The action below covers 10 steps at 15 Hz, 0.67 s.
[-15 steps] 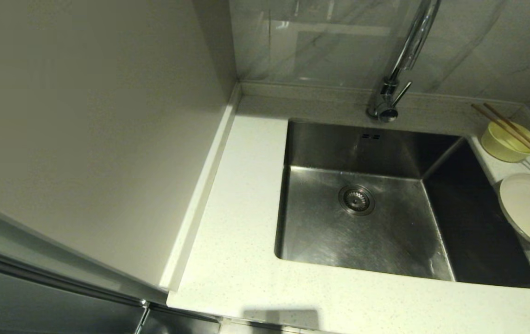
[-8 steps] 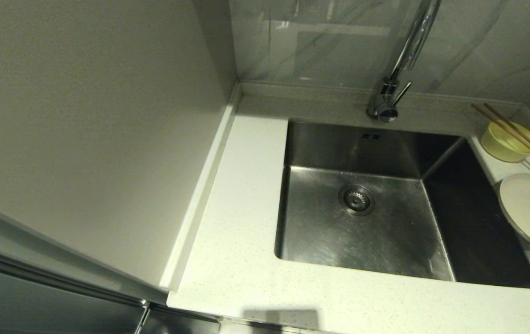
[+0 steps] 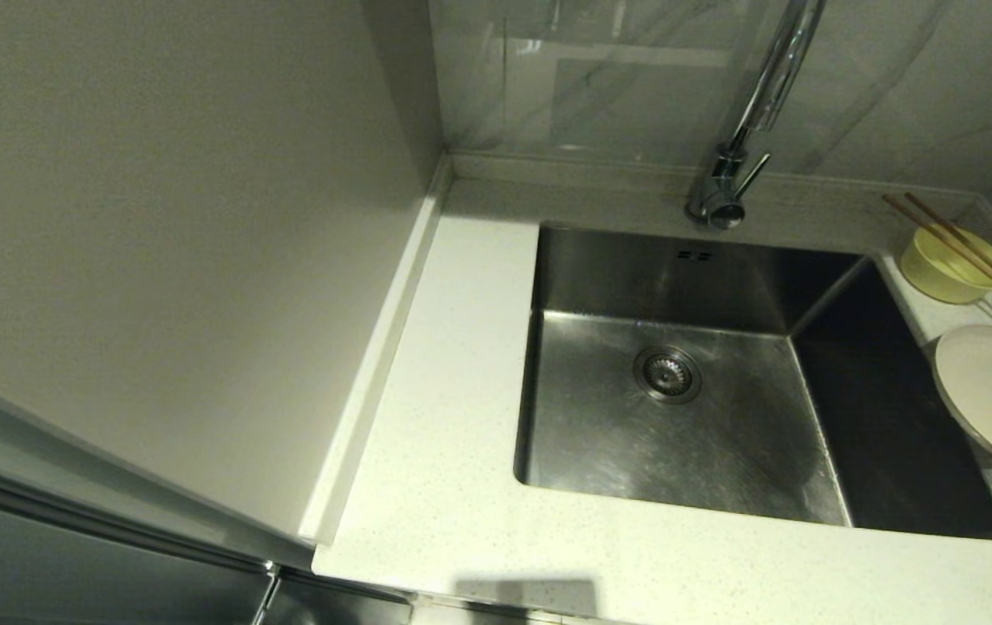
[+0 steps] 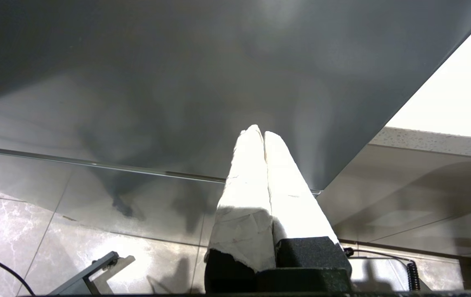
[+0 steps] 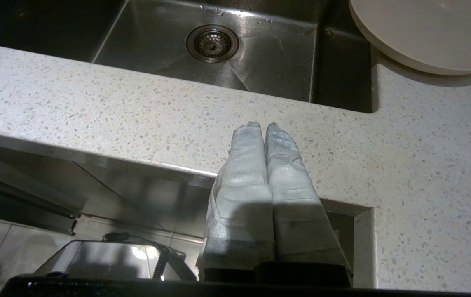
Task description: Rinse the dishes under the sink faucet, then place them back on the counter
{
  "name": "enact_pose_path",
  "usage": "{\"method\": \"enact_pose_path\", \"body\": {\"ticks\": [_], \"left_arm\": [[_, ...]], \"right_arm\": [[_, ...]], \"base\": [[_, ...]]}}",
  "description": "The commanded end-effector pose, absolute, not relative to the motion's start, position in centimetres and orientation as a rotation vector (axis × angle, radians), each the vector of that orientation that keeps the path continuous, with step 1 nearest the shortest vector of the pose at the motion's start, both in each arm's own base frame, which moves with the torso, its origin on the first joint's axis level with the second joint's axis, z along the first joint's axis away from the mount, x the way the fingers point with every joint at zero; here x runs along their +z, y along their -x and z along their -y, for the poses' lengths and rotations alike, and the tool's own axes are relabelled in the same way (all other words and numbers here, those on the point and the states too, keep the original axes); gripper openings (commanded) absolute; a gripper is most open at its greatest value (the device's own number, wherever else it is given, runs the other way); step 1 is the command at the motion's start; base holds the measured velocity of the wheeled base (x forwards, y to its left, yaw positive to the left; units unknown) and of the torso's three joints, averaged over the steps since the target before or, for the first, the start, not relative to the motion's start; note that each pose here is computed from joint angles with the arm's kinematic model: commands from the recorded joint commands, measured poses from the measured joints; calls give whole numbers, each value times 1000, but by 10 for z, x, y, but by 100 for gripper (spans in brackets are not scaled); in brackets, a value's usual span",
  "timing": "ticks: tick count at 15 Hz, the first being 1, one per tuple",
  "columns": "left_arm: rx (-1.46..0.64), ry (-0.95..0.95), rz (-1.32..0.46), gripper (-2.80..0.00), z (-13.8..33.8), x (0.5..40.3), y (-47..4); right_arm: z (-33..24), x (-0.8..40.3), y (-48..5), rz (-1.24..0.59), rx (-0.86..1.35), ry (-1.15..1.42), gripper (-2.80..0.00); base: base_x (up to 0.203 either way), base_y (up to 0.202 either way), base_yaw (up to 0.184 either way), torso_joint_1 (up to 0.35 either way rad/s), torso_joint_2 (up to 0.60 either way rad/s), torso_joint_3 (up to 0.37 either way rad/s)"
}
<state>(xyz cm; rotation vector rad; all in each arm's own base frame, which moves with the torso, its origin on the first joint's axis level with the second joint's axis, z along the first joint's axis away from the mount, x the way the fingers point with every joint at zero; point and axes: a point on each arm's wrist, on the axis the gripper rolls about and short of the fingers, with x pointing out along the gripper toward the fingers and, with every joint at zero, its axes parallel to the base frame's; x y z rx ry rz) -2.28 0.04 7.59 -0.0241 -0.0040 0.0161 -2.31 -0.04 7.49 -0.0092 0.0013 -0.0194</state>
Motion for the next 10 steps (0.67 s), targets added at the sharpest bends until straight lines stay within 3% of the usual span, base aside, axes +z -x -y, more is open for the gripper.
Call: {"method": "enact_pose_path", "body": {"ticks": [1, 10], "left_arm": [[17, 25, 6, -280, 0, 76, 23], [17, 25, 6, -280, 0, 76, 23]], "right_arm": [[0, 75, 23, -7, -20, 8, -280], [0, 75, 23, -5, -20, 2, -280]], "base": [[0, 0, 0, 0, 0, 0], [0, 0, 0, 0, 0, 0]]}}
